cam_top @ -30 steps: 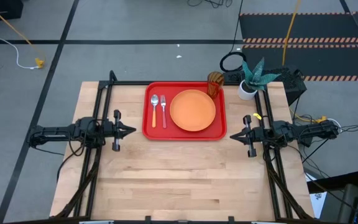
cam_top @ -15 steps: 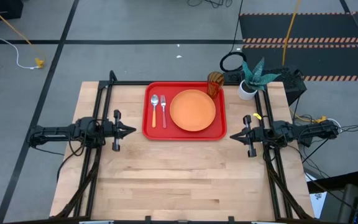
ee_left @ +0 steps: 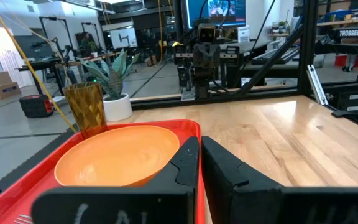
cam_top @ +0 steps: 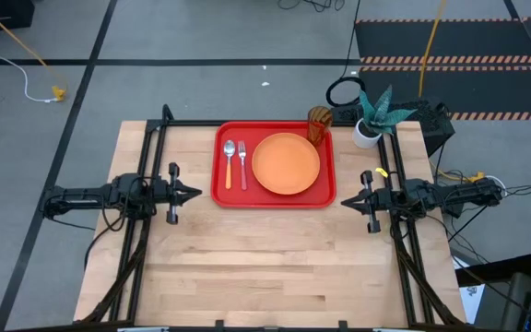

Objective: Pick and place plate/cup/fork/spoon on tray
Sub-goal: Return to Home Position

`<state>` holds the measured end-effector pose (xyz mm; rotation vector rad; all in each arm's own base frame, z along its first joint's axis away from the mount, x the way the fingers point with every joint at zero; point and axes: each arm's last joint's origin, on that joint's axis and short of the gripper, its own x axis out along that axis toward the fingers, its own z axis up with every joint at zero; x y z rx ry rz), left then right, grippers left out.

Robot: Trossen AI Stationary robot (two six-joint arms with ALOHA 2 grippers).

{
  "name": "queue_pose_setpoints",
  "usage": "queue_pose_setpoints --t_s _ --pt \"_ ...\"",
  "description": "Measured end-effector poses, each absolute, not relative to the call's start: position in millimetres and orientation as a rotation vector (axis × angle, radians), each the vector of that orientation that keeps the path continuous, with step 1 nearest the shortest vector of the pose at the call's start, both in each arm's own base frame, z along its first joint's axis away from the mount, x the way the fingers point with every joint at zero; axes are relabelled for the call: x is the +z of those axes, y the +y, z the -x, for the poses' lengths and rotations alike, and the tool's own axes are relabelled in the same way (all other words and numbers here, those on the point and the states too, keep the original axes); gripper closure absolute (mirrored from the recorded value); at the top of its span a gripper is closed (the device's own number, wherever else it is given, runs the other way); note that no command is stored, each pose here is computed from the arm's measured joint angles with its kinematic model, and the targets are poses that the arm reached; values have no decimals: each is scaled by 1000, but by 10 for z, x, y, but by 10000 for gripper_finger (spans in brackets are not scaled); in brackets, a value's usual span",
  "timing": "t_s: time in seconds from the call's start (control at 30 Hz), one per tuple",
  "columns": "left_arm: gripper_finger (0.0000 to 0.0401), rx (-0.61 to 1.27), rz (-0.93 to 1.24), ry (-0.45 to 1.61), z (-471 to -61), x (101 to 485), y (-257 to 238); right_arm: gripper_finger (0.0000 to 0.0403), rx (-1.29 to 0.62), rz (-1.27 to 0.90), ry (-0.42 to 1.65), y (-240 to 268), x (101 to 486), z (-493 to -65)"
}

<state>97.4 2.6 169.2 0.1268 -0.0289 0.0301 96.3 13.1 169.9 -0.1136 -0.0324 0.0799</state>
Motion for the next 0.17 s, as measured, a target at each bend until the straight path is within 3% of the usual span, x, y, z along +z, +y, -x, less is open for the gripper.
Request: queue_pose_setpoints --t_s 0.17 --pt "380 30 -127 -29 -974 1692 26 403 80 114 -33 131 1700 -963"
